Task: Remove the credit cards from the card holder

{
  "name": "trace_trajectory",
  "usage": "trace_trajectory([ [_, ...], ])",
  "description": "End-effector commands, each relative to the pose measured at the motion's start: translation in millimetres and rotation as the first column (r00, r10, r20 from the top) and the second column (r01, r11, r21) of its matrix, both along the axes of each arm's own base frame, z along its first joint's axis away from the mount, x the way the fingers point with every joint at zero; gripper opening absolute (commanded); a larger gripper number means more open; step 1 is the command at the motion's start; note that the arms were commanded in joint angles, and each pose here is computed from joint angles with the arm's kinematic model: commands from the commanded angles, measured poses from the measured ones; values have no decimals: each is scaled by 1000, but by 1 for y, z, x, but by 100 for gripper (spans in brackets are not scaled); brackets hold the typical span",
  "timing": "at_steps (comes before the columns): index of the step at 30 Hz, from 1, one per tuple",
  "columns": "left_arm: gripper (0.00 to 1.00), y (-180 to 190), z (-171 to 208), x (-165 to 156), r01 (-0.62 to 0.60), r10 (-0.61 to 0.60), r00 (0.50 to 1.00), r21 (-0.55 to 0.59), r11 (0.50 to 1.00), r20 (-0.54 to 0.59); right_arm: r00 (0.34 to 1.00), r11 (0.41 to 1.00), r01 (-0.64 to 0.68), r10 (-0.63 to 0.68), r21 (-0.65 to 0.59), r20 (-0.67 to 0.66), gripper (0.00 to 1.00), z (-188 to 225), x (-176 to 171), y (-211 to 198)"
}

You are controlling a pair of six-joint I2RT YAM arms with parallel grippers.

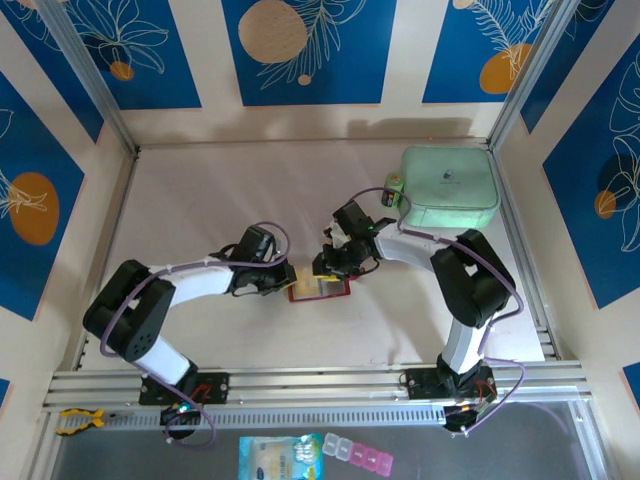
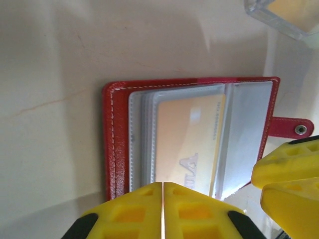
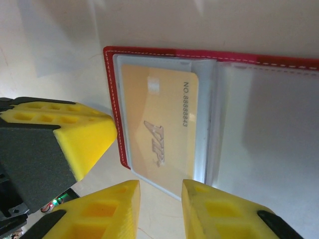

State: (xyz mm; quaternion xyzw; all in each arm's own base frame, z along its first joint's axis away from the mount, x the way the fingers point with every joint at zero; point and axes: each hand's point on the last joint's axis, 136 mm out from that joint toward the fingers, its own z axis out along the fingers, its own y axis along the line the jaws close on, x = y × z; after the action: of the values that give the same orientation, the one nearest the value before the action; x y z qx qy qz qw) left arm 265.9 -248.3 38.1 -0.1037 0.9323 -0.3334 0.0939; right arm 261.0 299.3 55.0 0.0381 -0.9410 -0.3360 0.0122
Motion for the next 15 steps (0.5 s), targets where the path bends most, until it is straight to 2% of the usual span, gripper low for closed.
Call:
trace_trajectory([
  [1,8,-1,-6,0,14,-14,1000,-9,1000,-15,1000,999,-31,31,37,-3,28,6,2,11],
  [15,7,14,-22,-7,6,-2,998,63,998,-61,998,999,-51,51,10,-31,27,-12,4,16],
])
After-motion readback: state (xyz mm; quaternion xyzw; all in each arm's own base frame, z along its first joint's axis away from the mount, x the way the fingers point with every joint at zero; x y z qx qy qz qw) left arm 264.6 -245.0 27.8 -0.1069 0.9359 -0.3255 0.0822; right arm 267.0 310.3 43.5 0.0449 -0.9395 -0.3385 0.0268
